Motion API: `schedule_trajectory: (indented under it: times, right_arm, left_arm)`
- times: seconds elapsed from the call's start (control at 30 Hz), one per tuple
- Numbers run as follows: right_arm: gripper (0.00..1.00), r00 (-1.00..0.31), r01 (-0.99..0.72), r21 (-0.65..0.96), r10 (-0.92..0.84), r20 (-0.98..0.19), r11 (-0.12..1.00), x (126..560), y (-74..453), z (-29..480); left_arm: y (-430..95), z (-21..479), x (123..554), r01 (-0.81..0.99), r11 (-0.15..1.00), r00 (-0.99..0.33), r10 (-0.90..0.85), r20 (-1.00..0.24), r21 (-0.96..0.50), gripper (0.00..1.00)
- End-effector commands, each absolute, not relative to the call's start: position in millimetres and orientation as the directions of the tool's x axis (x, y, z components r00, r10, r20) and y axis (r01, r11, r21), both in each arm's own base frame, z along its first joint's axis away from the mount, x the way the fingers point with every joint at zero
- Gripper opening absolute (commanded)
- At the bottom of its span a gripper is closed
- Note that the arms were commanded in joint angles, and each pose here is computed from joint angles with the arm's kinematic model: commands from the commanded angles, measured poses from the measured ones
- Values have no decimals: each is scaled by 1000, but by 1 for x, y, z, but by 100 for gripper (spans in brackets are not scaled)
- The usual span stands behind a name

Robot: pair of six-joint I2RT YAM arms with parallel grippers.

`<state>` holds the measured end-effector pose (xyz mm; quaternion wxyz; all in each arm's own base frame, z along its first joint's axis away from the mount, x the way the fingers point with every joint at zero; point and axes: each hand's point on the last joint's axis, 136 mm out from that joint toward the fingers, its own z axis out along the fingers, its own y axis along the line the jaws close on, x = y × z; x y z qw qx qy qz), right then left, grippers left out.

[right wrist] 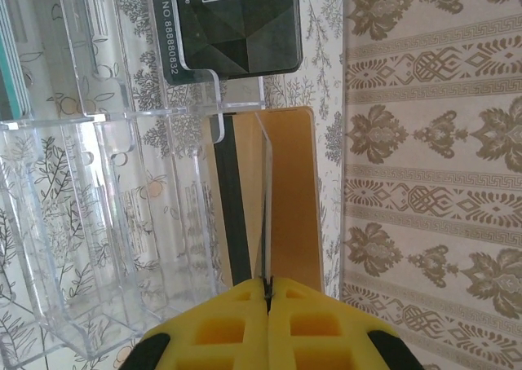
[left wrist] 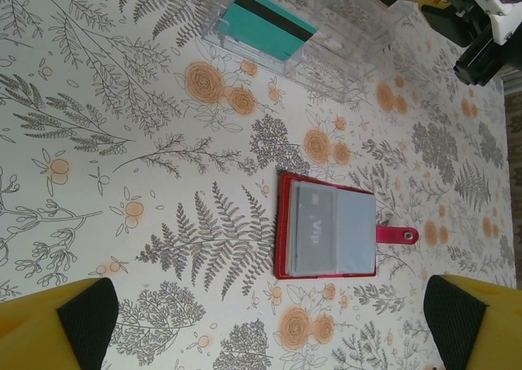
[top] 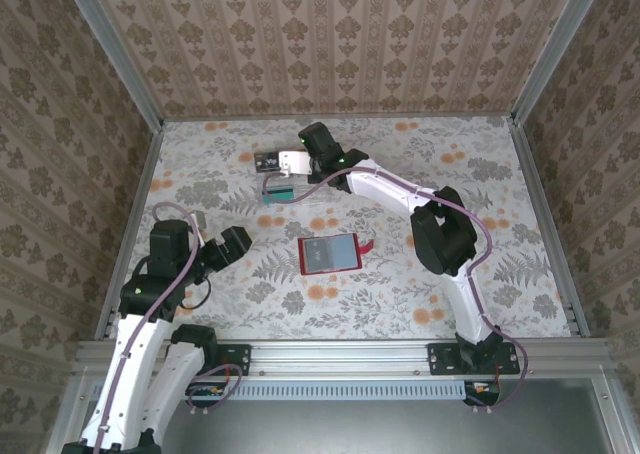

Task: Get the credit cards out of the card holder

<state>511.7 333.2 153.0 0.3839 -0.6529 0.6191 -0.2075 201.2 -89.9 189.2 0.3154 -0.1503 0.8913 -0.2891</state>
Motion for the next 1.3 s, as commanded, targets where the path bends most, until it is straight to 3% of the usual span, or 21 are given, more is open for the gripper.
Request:
schedule_trajectory:
  times: [0.0, 0.17, 0.23, 0.4, 0.6, 0.8, 1.27]
  right_arm:
    - [6, 121, -627, -774, -969, -214, 92, 523, 333, 153]
    - [6, 126, -624, -777, -971, -204, 82, 523, 333, 152]
    - [22, 127, -623, -778, -970, -207, 85, 524, 333, 153]
    - [32, 116, -603, -791, -971, -211, 100, 528, 333, 157]
    - [36, 88, -558, -818, -970, -227, 141, 539, 331, 163]
    - [52, 39, -491, -845, -963, -265, 213, 556, 325, 170]
    - [56, -12, -444, -837, -936, -353, 321, 567, 320, 180]
  left_arm:
    - [-91, 190, 203, -65, 788, -755, -440, -487, -612, 100]
    - [-90, 190, 204, -66, 785, -754, -444, -484, -616, 100]
    - [-90, 189, 204, -68, 784, -754, -445, -482, -617, 100]
    - [-90, 189, 205, -67, 779, -754, -449, -479, -624, 100]
    - [-91, 188, 205, -70, 773, -756, -453, -472, -630, 100]
    - [-90, 188, 205, -70, 774, -758, -452, -471, -630, 100]
    - [-90, 190, 204, -67, 770, -758, -452, -469, -634, 100]
